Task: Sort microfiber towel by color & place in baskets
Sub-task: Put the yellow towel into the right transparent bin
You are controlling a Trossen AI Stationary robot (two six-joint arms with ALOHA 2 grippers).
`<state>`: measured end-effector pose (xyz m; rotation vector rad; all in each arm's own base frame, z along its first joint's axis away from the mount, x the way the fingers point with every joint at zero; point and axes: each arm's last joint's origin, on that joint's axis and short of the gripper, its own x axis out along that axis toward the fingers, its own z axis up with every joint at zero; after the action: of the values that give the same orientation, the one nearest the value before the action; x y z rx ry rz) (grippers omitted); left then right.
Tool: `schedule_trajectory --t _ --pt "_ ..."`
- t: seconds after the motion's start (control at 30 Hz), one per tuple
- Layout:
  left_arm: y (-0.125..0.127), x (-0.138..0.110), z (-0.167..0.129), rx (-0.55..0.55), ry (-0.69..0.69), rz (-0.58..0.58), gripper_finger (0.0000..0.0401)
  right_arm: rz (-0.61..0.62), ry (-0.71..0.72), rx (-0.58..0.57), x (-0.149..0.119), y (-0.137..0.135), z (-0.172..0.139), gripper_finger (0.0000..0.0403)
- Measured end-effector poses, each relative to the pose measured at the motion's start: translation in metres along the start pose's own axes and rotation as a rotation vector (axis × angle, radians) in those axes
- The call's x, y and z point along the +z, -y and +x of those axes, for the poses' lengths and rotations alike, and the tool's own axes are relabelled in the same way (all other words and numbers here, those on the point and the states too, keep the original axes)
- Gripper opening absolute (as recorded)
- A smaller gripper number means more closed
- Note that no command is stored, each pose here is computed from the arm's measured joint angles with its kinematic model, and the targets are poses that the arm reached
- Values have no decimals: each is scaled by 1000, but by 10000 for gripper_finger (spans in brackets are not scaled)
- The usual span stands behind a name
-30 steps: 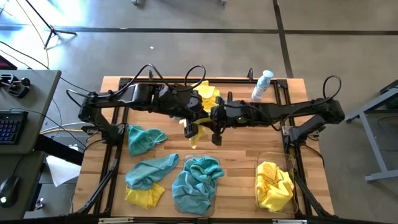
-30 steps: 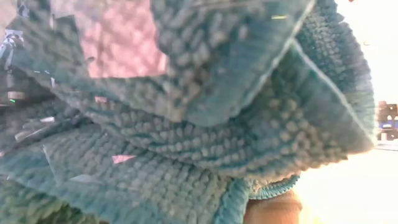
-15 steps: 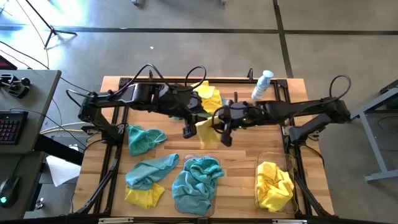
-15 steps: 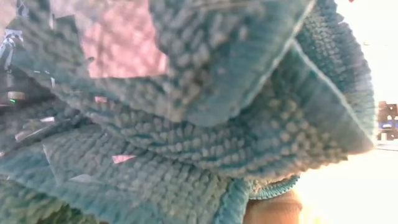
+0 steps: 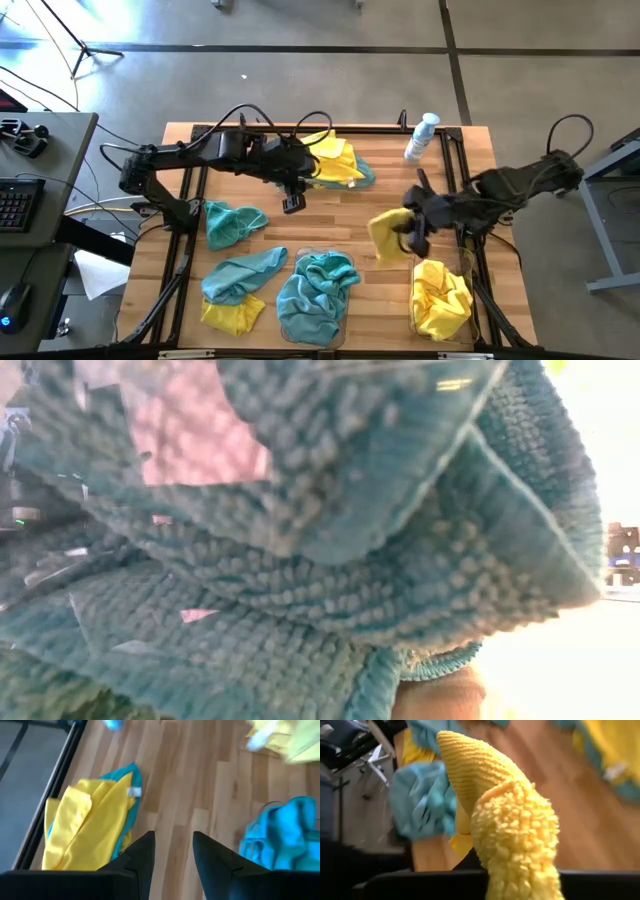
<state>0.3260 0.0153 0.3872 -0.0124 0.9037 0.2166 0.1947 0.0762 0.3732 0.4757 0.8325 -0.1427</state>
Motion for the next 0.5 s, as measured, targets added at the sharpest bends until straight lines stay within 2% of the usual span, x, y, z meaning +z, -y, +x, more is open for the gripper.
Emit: schedule_trajectory --t 0.27,0.5 --pt "-19 -38 12 31 1 -133 120 200 -243 55 -49 -9 -34 1" --pt "-21 -59 14 17 7 -211 120 281 -460 -121 -82 -9 -42 1"
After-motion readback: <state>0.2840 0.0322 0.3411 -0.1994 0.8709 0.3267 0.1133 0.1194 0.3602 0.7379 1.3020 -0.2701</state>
